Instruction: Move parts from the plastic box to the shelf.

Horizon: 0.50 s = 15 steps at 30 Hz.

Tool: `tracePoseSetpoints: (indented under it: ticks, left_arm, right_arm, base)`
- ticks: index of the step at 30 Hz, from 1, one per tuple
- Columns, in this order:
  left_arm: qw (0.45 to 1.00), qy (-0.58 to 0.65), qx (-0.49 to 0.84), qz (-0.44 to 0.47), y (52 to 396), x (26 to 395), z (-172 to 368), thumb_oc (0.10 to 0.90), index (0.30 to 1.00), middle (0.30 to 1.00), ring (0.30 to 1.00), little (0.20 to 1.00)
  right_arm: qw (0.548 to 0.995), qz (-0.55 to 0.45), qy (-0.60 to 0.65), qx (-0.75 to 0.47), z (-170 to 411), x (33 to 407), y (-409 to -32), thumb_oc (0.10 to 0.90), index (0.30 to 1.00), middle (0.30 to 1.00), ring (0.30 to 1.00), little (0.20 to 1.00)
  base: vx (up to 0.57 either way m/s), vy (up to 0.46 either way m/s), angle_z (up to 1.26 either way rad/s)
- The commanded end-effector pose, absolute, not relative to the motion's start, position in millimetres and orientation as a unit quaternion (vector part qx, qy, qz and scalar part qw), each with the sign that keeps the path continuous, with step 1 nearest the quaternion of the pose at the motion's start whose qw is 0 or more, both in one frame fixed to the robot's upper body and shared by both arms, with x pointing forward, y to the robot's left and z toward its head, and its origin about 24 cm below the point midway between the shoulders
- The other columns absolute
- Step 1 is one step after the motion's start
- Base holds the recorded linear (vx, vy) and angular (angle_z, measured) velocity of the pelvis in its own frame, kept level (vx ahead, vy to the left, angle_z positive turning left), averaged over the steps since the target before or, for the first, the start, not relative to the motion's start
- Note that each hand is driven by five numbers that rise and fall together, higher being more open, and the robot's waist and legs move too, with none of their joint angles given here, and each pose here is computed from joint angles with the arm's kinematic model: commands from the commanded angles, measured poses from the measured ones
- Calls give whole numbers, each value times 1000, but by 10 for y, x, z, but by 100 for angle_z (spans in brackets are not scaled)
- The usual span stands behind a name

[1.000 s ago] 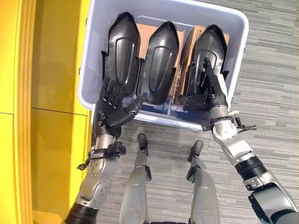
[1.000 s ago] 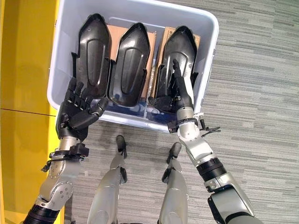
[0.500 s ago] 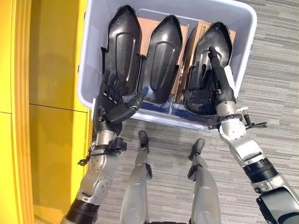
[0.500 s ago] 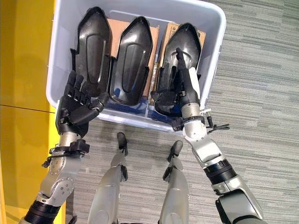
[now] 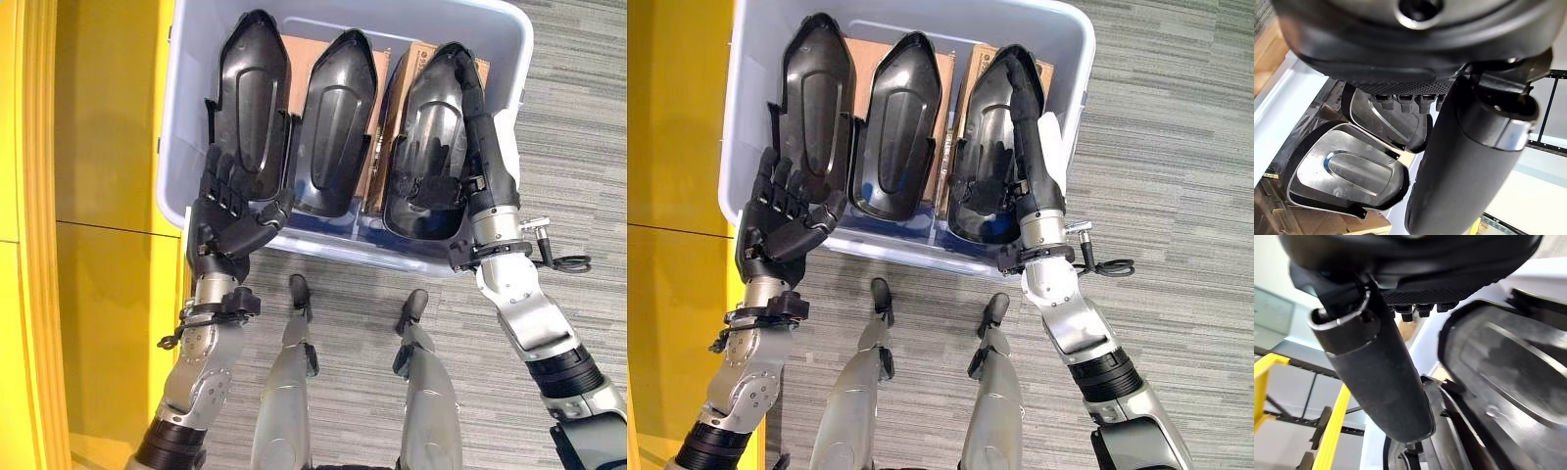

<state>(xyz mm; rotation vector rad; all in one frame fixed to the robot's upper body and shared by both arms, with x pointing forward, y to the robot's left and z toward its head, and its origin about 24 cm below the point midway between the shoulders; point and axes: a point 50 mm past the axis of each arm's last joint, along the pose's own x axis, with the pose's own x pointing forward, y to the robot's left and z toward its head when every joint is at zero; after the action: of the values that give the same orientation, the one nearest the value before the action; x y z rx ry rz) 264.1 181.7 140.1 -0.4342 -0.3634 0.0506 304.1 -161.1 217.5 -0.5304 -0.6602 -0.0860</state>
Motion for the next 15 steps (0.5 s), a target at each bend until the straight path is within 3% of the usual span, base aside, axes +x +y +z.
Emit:
tracePoseSetpoints:
  ticks: [1, 15]
  left_arm:
    - [929, -307, -208, 2, 1873, 2432, 1864, 900, 1000, 1000, 1000, 1000]
    - [929, -307, -206, 10, 1888, 2388, 1839, 900, 1000, 1000, 1000, 1000]
  right_arm:
    - [835, -37, -501, -227, 2817, 2692, -1465, 900, 1000, 1000, 1000, 1000]
    - [818, -47, -499, -283, 2635, 2572, -1459, 900, 1000, 1000, 1000, 1000]
  base:
    - [0, 0, 0]
    - [0, 0, 0]
